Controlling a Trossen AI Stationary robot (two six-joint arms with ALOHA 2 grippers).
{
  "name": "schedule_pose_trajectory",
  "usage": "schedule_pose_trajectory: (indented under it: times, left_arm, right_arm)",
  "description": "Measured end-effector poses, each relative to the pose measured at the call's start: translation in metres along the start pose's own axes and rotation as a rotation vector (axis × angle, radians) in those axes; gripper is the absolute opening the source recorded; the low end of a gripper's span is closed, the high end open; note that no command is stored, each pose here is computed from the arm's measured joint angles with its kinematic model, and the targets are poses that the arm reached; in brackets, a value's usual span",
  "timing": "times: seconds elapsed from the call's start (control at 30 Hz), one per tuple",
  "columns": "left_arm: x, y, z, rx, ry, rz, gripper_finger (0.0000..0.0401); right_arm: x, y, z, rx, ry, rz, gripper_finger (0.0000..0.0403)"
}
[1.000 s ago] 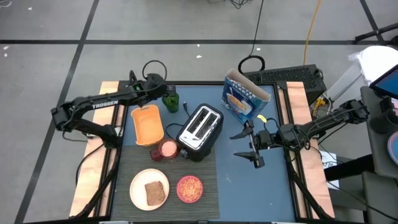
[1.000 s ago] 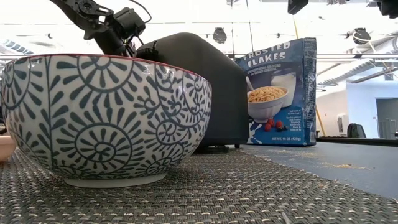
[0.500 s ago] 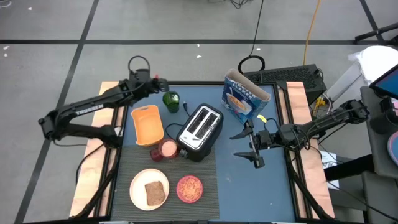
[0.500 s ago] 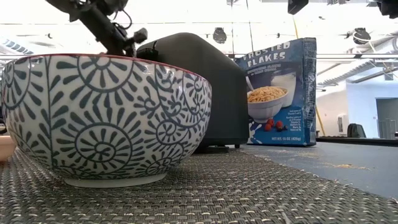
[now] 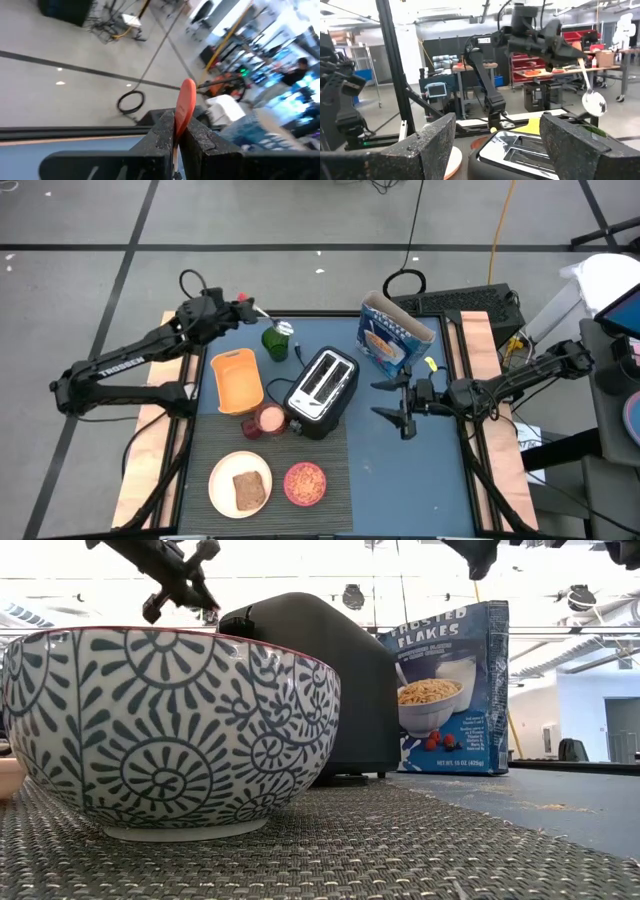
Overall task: Arrange a breakfast setting
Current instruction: Put the orange fork to the gray tablemat to the right of the red bowl
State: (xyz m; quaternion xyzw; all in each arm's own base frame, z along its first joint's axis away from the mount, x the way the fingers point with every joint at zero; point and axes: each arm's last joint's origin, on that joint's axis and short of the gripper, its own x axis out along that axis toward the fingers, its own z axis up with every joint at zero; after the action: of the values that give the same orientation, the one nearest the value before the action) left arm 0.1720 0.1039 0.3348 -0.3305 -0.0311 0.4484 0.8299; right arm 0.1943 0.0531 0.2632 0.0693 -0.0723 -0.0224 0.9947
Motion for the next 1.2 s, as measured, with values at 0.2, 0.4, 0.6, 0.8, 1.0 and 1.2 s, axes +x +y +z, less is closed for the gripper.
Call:
schedule_pose_trajectory:
  times: [0.2,0.4,0.6,0.8,1.0,1.2]
  left_arm:
    - [-0.005,-0.017,0.001,-0.049,-0.052,-0.131,0.0019]
    - [-0.011,-0.032,0.001,-0.072,-0.085,-0.245,0.0019]
    - [-0.018,-0.044,0.0,-0.093,-0.108,-0.337,0.0019]
    - [-0.024,-0.056,-0.002,-0.111,-0.13,-0.425,0.0019]
    - [-0.02,-0.069,-0.012,-0.114,-0.132,-0.492,0.0019]
    - [-0.011,-0.084,-0.028,-0.128,-0.122,-0.547,0.0019]
  right_arm:
    - [0.001,-0.004,0.001,0.072,-0.004,-0.017,0.0279]
    - [0.007,-0.01,-0.002,0.145,-0.019,-0.05,0.0279]
    - [0.021,-0.012,-0.009,0.17,-0.075,-0.066,0.0279]
    - [0.035,-0.016,-0.017,0.195,-0.174,-0.079,0.0279]
    - [0.044,-0.022,-0.025,0.234,-0.24,-0.093,0.0279]
    - [0.049,-0.033,-0.03,0.331,-0.263,-0.123,0.0279]
